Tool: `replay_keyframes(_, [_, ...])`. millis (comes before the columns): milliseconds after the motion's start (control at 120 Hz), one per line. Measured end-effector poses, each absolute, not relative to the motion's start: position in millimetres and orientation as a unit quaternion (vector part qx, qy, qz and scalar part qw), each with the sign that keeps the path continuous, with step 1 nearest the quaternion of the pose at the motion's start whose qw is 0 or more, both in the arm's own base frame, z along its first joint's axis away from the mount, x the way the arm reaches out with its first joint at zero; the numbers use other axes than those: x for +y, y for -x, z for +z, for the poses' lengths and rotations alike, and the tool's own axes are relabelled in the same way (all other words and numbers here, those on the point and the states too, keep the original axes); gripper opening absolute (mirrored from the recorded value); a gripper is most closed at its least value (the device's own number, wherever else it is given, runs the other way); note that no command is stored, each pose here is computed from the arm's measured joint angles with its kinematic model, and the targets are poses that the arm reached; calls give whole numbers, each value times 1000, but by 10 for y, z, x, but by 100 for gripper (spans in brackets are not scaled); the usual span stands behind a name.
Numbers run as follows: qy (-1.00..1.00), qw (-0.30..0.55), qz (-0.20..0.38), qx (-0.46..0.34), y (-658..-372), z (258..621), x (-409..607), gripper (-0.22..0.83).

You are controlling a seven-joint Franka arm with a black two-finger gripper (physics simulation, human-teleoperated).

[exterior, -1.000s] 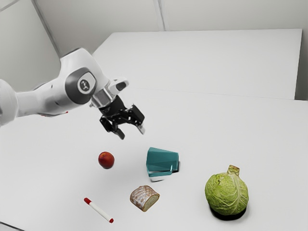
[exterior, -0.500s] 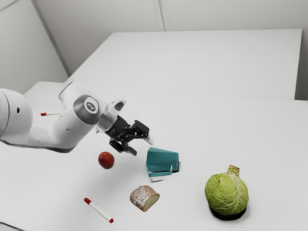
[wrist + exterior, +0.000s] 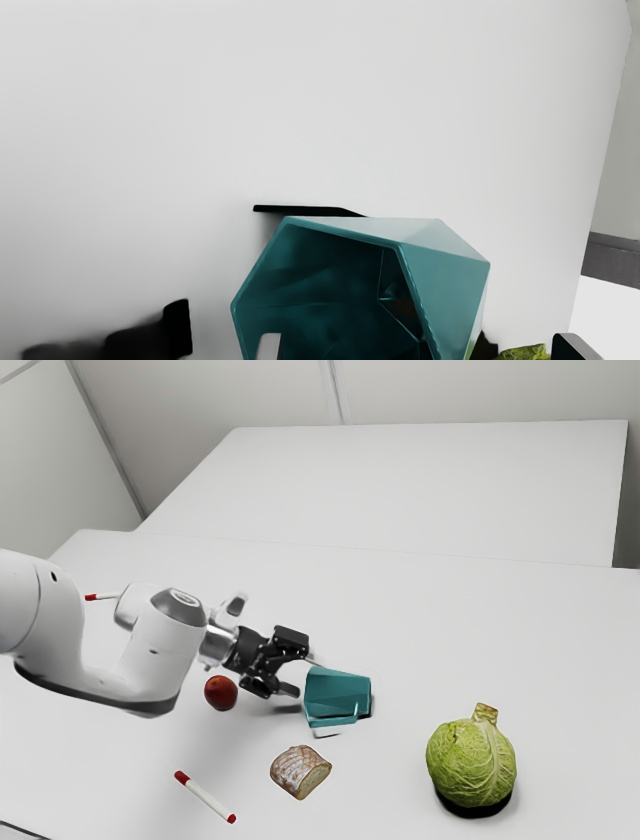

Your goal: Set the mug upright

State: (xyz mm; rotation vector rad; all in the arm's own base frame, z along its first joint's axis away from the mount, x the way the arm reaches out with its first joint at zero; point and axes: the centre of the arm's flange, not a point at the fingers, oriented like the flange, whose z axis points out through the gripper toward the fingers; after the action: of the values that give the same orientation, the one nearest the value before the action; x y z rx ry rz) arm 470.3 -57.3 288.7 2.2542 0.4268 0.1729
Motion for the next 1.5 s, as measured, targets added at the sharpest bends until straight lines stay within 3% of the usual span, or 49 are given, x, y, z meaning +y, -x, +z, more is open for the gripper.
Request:
replay_keyframes(575, [-873, 460, 132, 97, -4656, 2624, -792, 59])
replay_keyframes(1008, [-870, 464, 165, 43, -4655, 2616, -840, 4])
replay_keyframes(1192, [-870, 460, 174, 24, -4656, 2650, -865, -7])
replay_keyframes(1500, [-867, 457, 201, -2, -4675, 2847, -870, -14])
